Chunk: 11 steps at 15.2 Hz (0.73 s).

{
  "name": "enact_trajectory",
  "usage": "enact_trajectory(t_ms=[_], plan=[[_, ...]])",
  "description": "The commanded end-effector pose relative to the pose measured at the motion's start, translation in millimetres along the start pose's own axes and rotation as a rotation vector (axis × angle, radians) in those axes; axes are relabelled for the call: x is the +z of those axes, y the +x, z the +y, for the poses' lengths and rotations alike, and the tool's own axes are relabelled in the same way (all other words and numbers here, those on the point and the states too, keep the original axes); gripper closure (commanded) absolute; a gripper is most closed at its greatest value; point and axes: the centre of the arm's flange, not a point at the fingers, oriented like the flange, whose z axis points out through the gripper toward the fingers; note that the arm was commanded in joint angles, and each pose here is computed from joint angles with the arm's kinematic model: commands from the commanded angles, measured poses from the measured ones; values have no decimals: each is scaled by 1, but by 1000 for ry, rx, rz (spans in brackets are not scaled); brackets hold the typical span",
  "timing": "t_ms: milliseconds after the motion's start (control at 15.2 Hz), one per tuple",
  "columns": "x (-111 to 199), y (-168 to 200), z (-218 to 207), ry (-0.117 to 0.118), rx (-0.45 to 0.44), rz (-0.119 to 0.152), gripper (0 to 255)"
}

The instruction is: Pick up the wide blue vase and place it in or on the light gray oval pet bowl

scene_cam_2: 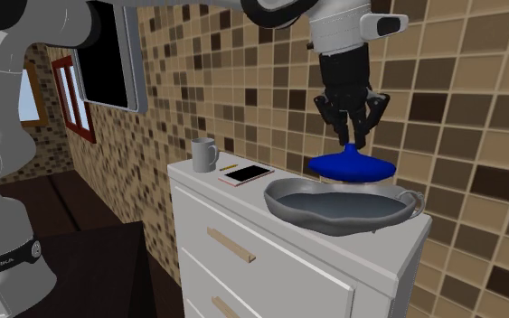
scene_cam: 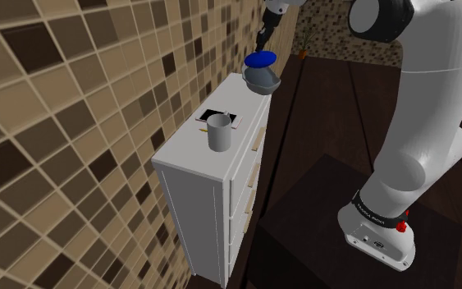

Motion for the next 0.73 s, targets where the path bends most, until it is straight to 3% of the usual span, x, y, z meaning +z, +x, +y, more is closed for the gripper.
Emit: enact_trajectory(t_ms=[0, 528, 594, 660], plan=[[9, -4, 0, -1, 0, 1, 255], [13, -5, 0, -1, 0, 1, 255], [13, -5, 0, -1, 0, 1, 0], [13, -5, 0, -1, 0, 1, 0]])
